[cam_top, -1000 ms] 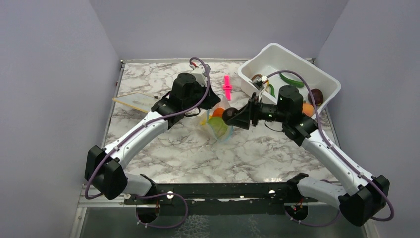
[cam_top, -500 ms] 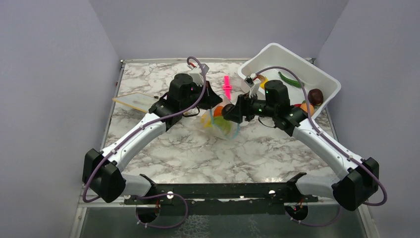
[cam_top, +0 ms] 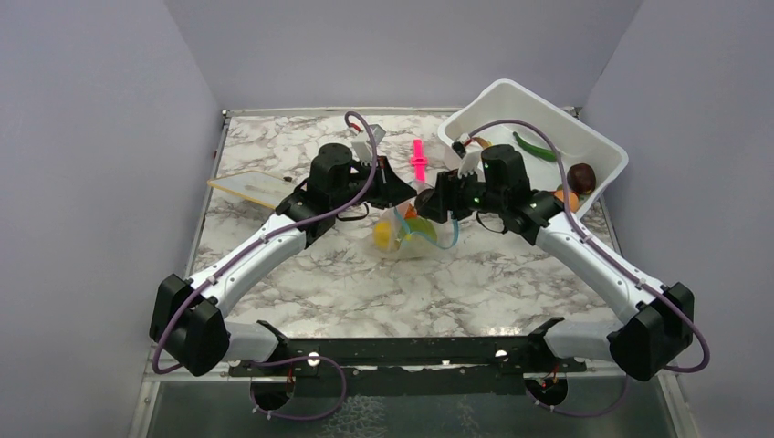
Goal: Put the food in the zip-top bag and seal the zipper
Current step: Place the fake fruit in the zipper food storage bag.
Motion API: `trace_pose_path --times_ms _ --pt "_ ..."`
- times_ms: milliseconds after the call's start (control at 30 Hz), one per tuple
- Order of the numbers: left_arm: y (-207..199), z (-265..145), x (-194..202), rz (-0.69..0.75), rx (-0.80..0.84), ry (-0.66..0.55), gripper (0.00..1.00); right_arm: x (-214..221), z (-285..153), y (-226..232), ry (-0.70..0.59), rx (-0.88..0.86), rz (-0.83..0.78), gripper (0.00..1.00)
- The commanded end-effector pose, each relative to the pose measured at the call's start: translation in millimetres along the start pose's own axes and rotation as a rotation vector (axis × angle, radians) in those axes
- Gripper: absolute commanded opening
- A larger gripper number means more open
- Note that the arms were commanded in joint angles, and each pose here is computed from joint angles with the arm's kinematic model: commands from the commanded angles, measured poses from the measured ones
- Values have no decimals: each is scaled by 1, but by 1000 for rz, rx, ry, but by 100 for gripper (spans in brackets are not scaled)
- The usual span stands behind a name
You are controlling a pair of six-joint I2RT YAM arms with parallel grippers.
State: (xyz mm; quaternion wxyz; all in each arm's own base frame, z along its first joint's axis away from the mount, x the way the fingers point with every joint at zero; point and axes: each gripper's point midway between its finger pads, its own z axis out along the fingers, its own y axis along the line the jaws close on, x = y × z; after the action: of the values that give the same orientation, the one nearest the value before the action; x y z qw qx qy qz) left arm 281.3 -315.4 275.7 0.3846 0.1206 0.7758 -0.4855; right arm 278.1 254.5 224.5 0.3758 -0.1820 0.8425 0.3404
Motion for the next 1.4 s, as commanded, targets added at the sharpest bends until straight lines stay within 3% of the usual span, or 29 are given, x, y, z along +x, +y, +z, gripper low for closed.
trace_pose_path --times_ms 0,233,500,800,933,1233,1367 --pt "-22 -3 -11 19 98 -22 0 -2 5 22 0 -107 2 45" --pt "-21 -1 -9 -4 98 -12 0 5 13 12 -5 -48 24 45" --pt "-19 0 -11 -4 91 -28 0 8 16 35 13 -162 -7 65" --pt "-13 1 -10 19 67 -24 0 0 3 29 -6 -95 -34 81" --pt "-7 0 -10 45 40 -23 0 -5 -8 36 -36 -116 -48 78" --pt "16 -3 -3 125 -58 -13 0 -34 -33 52 -104 -130 -96 59" --pt "26 -7 3 172 -98 16 0 -52 -44 54 -156 -100 -112 57"
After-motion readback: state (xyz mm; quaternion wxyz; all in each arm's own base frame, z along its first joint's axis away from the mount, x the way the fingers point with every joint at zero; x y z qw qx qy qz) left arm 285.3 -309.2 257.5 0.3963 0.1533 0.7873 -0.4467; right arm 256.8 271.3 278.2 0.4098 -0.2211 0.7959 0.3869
